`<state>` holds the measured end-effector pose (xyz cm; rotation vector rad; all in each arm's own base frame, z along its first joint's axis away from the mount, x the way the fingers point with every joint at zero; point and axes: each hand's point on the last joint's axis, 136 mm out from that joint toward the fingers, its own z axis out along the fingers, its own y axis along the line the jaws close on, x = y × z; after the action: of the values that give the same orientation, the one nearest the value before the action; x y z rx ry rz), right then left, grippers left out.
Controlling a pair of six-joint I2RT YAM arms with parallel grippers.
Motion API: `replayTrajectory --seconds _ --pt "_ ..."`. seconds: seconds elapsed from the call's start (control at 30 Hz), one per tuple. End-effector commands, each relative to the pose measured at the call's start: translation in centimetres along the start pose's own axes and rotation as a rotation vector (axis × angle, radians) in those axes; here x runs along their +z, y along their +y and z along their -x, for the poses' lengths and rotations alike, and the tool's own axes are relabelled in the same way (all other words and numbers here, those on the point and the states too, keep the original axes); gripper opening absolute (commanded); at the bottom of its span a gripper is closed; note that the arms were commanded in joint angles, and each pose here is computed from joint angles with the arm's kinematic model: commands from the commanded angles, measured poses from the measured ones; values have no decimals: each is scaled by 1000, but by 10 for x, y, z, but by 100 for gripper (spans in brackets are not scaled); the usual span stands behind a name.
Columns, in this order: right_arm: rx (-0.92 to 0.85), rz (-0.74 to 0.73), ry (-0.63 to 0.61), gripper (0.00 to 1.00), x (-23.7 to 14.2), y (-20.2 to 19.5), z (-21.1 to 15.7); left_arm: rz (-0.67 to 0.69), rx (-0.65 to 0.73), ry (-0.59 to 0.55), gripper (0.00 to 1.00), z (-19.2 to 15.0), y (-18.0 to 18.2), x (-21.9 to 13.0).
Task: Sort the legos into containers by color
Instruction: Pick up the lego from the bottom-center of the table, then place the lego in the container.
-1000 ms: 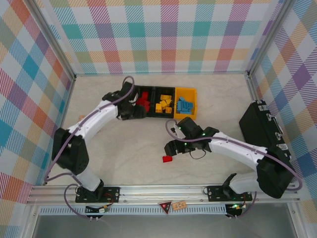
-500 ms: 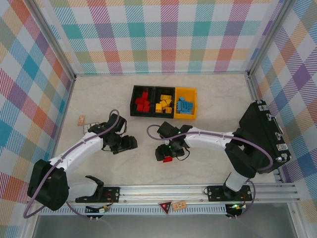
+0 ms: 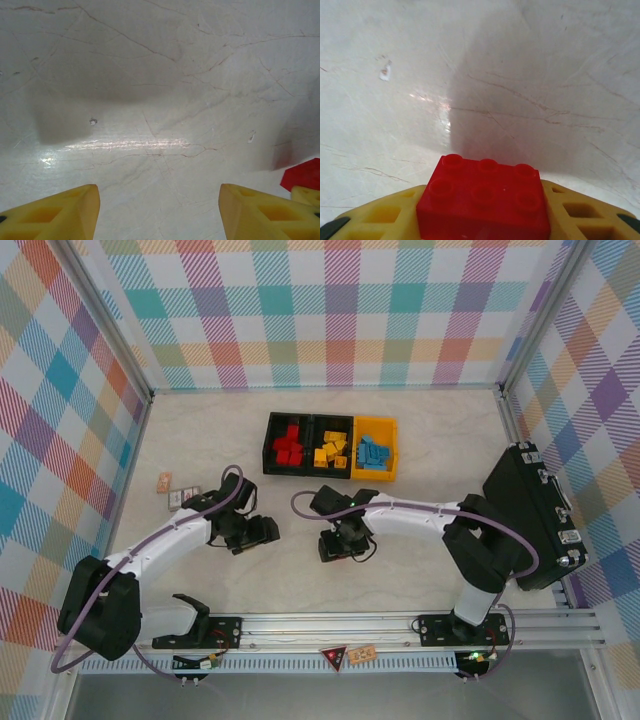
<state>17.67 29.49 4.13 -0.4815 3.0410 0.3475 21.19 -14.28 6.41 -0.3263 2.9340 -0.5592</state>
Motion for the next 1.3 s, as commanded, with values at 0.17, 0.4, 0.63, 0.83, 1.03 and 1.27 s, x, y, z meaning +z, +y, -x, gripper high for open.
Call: replayTrajectory --seconds 0.17,0.4,0.63,0.83,1.03,1.27 --pt "-113 38 -193 48 -59 26 72 -11 -75 -69 64 5 5 -5" --pt "-154 45 -297 49 -80 34 151 -54 -110 -98 65 6 0 -10" --pt "-182 14 -356 50 -79 32 218 -63 -134 -96 65 3 2 -10" --pt "-195 -18 -394 50 -66 27 260 -82 -135 -109 65 2 -1 -14" --pt "-231 -67 -457 51 -61 22 293 -80 -149 -98 65 0 2 -9" --pt "-269 -112 -504 54 -53 19 319 -71 -156 -86 65 -5 6 -4"
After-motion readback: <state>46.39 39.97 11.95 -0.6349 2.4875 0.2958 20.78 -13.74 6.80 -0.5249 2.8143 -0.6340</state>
